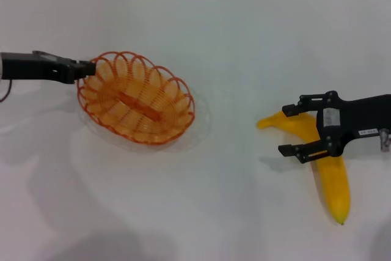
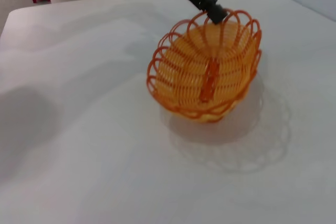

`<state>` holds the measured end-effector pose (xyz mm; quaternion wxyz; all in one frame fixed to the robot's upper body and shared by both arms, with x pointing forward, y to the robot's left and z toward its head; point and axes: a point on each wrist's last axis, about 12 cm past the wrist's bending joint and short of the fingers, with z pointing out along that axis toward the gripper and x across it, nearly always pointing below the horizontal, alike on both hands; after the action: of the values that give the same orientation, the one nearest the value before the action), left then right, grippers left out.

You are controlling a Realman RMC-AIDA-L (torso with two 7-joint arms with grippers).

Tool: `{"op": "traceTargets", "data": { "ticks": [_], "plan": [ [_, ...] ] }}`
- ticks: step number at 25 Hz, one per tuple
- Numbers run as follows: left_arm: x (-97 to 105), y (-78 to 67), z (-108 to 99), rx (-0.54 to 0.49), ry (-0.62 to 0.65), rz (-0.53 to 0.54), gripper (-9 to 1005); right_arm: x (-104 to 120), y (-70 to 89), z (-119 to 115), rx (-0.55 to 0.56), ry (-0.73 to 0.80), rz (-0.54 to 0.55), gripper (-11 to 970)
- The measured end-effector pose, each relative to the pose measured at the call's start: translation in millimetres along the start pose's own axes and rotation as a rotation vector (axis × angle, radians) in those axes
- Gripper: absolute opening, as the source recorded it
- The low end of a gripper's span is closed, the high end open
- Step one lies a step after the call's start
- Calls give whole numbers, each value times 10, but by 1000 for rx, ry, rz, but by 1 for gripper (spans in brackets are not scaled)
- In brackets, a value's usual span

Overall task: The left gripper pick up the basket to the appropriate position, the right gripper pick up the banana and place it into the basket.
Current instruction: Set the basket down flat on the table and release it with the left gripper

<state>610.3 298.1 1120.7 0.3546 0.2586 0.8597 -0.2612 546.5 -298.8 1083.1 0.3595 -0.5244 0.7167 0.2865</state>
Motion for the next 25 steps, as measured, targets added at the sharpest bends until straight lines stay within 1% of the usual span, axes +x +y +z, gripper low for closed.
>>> {"op": "traceTargets", "data": {
  "ticks": [9, 17, 25],
  "plan": [
    [41, -33, 94, 31, -73, -67, 48, -24, -46, -50, 33, -27, 8, 872],
    [123, -61, 196, 49, -102, -123, 50, -27, -46, -44, 31, -25, 7, 872],
    [189, -98, 256, 73, -99, -167, 53, -26, -48, -46, 31, -24, 7, 872]
  ]
}}
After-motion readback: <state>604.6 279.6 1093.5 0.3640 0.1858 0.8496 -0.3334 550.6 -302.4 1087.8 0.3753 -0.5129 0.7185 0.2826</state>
